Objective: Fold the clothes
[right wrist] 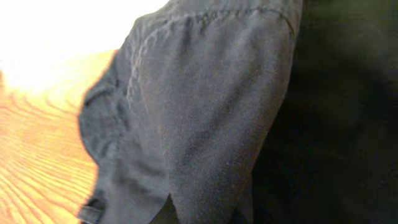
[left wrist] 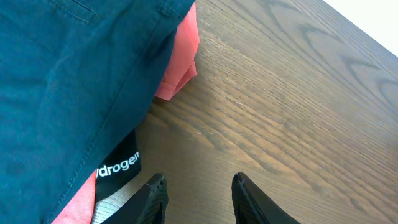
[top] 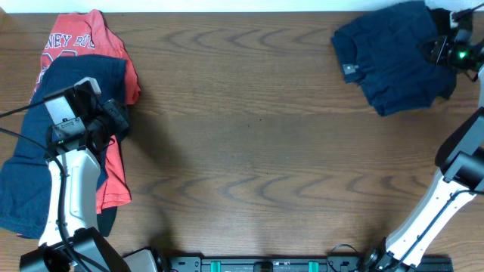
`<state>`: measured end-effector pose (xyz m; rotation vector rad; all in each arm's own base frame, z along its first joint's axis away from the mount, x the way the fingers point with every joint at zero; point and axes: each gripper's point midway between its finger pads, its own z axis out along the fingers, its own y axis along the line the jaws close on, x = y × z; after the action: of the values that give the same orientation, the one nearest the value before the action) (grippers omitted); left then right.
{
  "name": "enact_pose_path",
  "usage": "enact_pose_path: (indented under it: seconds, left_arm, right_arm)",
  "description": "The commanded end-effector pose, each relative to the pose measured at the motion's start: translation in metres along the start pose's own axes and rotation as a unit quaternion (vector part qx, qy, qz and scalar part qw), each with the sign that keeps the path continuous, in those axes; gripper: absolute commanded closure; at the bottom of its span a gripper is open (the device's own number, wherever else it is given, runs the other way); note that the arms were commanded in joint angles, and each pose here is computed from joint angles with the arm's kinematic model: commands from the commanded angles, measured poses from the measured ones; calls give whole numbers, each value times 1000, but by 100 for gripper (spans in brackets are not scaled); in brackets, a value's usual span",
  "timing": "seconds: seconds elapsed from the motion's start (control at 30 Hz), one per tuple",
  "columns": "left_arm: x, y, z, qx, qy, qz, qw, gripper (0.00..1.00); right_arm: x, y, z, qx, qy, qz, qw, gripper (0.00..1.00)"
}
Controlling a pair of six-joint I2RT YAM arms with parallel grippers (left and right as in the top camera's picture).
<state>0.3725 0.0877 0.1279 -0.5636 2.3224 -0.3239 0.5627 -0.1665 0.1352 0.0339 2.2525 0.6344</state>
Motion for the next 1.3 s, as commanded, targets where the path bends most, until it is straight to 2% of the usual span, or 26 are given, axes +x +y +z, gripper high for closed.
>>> enact_pose_path:
  seconds: [0.0,0.3,0.5,0.7,0.73,0.83,0.87,0.9,1.03,1.27]
  left_arm:
    - [4,2,3,-5,5,0,1000,63]
    - [4,2,3,-5,5,0,1000,63]
    - [4,2,3,-5,5,0,1000,63]
    - [4,2,3,-5,5,0,1000,63]
    - [4,2,3,-5,5,0,1000,63]
    - [4,2,3,-5,5,0,1000,63]
    - [4,2,3,-5,5,0,1000,63]
    - [4,2,3,-5,5,0,1000,63]
    - [4,2,3,-5,5,0,1000,63]
    - [4,2,3,-5,5,0,1000,63]
  right_arm:
    - [-51,29,-37,-8,-61,-15,998,99]
    - [-60,-22,-40,128,-79,9,989,99]
    - [-32,-69,-26,198,-54,61,977,99]
    - [5,-111,-14,223,-35,142,964,99]
    - [11,-118,-13,230,-32,156,960,95]
    - [25,-130,-16,251,-19,174,952,32]
    - [29,-135,-20,268,-12,178,947,23]
    - [32,-139,-24,283,-8,180,942,17]
    - [26,-132,-41,299,4,153,942,10]
    - [-27,-83,-79,299,-26,62,952,9]
